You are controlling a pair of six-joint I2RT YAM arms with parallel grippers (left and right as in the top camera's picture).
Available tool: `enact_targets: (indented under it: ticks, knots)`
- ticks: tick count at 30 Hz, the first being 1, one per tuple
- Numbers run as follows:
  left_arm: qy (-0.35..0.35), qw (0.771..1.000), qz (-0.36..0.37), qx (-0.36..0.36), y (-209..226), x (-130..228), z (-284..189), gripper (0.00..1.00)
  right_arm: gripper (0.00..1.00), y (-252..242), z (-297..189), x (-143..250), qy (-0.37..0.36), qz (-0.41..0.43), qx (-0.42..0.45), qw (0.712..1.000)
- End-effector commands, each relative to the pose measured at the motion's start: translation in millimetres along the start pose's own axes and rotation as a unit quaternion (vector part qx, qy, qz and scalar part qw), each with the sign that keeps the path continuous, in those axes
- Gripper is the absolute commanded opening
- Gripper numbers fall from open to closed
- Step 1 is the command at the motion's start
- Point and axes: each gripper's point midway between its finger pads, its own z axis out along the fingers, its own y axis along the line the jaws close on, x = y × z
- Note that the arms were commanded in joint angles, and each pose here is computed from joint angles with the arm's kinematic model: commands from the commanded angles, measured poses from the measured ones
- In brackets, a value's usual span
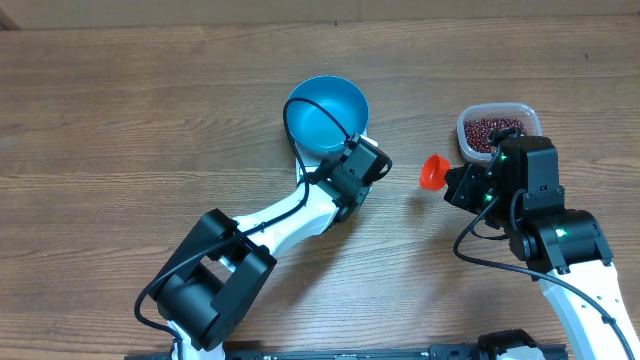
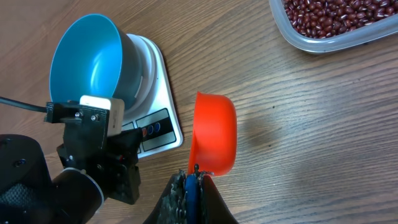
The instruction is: Scoop item into bowl and weigh 150g on scale
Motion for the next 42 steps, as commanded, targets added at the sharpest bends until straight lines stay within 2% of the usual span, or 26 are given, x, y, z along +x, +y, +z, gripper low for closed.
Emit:
enact_targets:
  ticks: [1,42]
  knots:
    - [0.002,1.0,-0.007,-0.012,5.9,2.7,5.7,0.04,0.04,6.9,-7.9,-10.0,-0.016,-0.006,-0.009,1.0]
    - [0.008,1.0,-0.006,0.0,-1.4,8.6,19.8,0.04,0.04,7.0,-7.8,-9.9,-0.016,-0.006,-0.009,1.0]
